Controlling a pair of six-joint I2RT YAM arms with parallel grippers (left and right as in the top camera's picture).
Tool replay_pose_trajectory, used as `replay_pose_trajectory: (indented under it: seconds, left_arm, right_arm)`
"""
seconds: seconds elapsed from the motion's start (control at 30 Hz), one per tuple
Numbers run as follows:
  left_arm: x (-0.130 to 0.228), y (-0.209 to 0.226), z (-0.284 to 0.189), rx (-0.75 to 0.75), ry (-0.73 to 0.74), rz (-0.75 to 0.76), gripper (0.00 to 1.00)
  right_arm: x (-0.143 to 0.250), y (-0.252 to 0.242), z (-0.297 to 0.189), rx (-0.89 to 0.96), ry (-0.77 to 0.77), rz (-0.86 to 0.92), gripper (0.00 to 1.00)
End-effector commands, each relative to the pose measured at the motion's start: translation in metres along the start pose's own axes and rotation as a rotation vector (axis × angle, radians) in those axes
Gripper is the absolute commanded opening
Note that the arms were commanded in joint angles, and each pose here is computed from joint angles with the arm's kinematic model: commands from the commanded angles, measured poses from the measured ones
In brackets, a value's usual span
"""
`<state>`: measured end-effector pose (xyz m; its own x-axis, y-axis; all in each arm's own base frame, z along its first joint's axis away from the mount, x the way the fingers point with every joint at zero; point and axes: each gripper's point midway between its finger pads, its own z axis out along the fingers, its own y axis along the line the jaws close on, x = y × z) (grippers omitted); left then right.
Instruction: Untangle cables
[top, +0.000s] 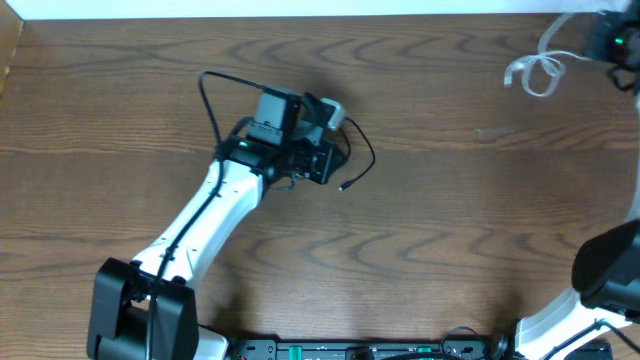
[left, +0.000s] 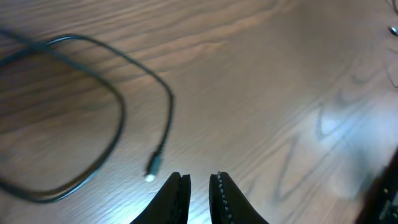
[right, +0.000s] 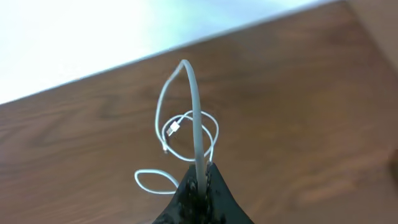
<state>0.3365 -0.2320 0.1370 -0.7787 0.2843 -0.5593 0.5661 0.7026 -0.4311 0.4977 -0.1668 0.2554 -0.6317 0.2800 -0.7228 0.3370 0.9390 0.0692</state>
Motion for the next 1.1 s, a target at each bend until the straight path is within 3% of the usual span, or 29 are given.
replay_pose_trajectory:
  seconds: [0.0, 0.23, 0.57, 0.8, 1.07]
  left_arm:
    - [0.0, -0.016, 0.005, 0.031, 0.0, 0.039, 0.17]
    - [-0.001, -0.035, 0.012, 0.061, -0.002, 0.086, 0.17]
    - [-0.007, -0.055, 0.018, 0.094, -0.032, 0.147, 0.17]
    - [-0.006, -0.06, 0.019, 0.101, -0.027, 0.171, 0.17]
    - [-0.005, -0.061, 0.02, 0.103, -0.027, 0.179, 0.17]
  right_arm:
    - [0.0, -0.058, 0.01, 0.139, 0.013, 0.024, 0.01]
    - [-0.017, -0.142, 0.0, 0.3, -0.018, 0.043, 0.01]
    - [-0.02, -0.192, 0.011, 0.464, -0.026, 0.024, 0.01]
    - [0.002, -0.263, 0.002, 0.805, 0.045, 0.037, 0.01]
    - [0.023, -0.285, 0.015, 0.778, 0.082, 0.091, 0.01]
